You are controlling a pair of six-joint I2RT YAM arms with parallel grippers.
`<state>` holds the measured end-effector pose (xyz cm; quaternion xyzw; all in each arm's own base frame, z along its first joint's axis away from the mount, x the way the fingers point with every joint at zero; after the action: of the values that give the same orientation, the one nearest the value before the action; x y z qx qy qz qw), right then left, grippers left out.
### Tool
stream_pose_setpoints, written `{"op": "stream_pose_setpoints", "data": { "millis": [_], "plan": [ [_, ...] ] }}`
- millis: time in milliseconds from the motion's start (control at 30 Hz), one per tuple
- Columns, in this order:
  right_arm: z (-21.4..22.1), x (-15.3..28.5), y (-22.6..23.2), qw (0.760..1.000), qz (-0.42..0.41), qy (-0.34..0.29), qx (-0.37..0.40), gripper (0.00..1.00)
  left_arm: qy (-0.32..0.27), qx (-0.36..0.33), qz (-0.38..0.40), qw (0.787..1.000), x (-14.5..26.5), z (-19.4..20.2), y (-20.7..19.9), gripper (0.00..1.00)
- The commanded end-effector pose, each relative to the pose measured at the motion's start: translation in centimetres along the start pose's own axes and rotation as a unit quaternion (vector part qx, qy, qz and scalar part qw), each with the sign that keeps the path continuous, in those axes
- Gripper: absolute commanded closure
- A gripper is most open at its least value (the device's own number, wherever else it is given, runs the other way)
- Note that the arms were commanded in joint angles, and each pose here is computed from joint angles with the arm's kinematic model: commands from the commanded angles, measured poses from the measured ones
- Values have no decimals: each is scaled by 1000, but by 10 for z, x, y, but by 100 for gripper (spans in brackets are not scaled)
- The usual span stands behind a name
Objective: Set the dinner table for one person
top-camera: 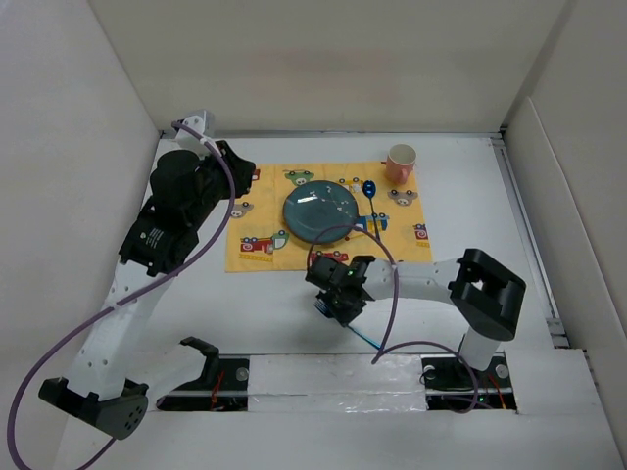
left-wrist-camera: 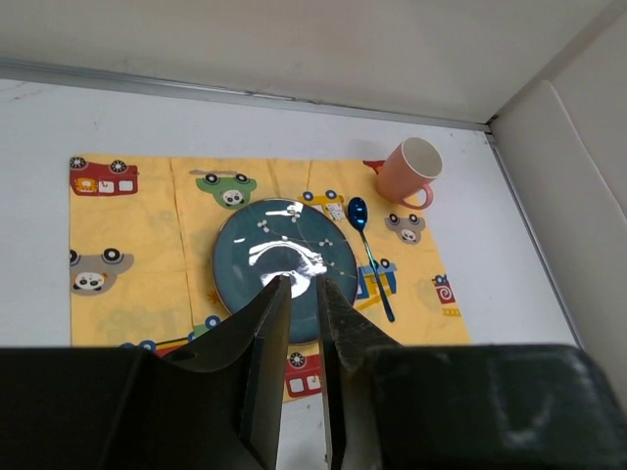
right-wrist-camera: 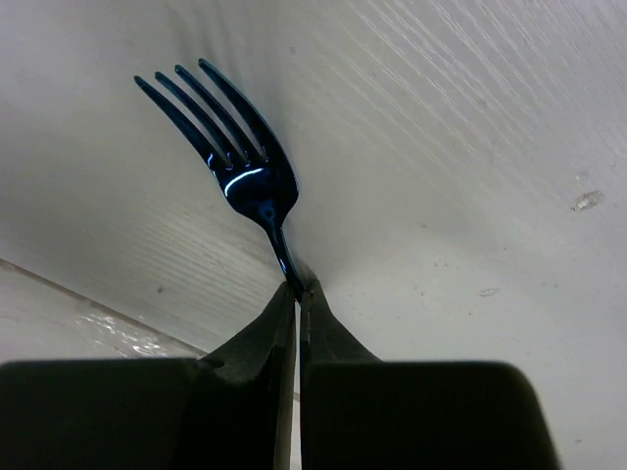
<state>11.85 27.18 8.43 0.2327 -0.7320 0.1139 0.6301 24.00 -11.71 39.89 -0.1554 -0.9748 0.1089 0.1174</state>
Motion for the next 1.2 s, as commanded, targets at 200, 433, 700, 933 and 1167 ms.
{"op": "stream_pose_setpoints", "data": {
  "millis": [200, 433, 700, 933, 1167],
  "plan": [
    [-48, 17, 49, 993, -37, -114, -14, 100, -17, -1, -6, 1000, 7, -6, 1, 85],
    [-122, 67, 66, 975, -72, -202, -59, 100, -21, 2, -8, 1000, 8, -13, -1, 85],
    [-227, 63, 72, 954, -102, -261, -111, 100, 10, 32, 11, 999, 9, 0, -5, 87],
    [-297, 43, 71, 930, -142, -286, -183, 100, 38, 59, 2, 998, 16, 18, -2, 88],
    [-335, 11, 66, 912, -162, -298, -230, 100, 52, 67, 13, 996, 20, 28, -4, 89]
  ]
}}
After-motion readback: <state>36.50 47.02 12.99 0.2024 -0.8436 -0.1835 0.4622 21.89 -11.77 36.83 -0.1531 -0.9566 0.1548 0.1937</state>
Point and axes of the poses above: each gripper's point midway between its finger pads, its own x axis back along the fingers, its own y axis along the line the jaws close on, z = x × y, the point moved 7 cm from there along x, back along the fingers, and after that the axes turned 9 degrees about -x, right-handed, at the moved point
